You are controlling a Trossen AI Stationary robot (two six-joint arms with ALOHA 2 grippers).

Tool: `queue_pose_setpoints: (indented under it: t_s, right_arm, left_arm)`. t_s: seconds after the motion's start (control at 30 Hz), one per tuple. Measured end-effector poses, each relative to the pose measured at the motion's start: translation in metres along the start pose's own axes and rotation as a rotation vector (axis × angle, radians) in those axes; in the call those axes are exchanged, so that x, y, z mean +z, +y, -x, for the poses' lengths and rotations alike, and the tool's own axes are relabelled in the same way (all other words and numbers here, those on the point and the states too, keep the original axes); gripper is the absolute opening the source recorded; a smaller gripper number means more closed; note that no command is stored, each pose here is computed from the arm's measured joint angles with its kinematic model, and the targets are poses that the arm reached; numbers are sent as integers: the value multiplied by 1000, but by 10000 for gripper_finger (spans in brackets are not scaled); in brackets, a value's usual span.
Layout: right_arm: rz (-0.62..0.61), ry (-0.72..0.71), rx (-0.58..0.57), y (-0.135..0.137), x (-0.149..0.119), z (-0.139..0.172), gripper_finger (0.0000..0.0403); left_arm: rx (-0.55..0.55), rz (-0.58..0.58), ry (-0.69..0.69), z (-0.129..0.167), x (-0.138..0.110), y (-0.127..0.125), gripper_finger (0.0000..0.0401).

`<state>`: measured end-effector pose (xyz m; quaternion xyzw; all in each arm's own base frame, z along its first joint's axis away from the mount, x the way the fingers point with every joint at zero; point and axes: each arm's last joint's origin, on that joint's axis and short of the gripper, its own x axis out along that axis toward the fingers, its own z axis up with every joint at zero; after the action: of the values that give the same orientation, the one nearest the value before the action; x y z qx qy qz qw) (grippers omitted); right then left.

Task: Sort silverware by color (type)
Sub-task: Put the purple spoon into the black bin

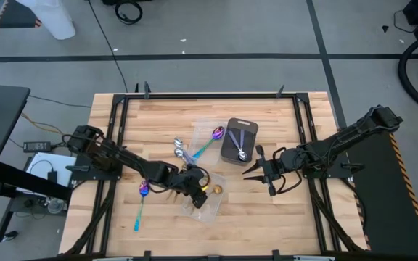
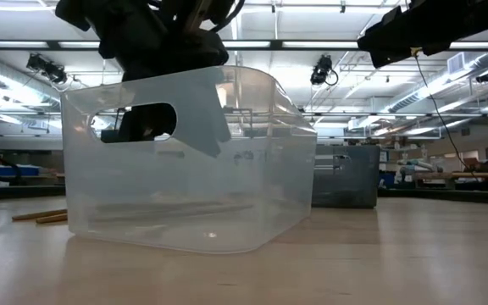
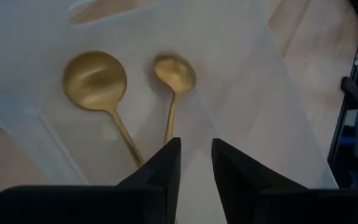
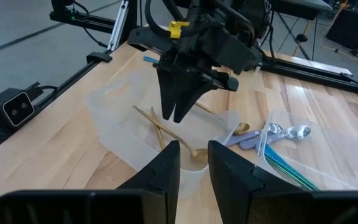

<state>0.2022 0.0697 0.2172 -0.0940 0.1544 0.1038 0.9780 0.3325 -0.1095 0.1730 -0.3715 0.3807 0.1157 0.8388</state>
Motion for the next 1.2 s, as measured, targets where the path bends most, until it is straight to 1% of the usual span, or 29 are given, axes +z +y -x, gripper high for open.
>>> queue_pose_setpoints:
  t_s: [0.23,0.47,0.67,0.77,1.2]
  right_arm:
    - [0,-3,-1,0,0,0,93]
    - [1,-4,-1,0,0,0,94]
    - [0,-3,-2,0,0,0,93]
    - [0,-2,-2,0,0,0,94]
    - [1,-2,-2,0,0,0,93]
  left_arm:
    - [-34,2,25,9,4,-2,94]
    - [-7,0,31,24,8,-1,94]
    - [83,-10,16,41,9,5,94]
    - [104,-12,17,46,10,7,94]
    - [249,-24,53,48,4,19,94]
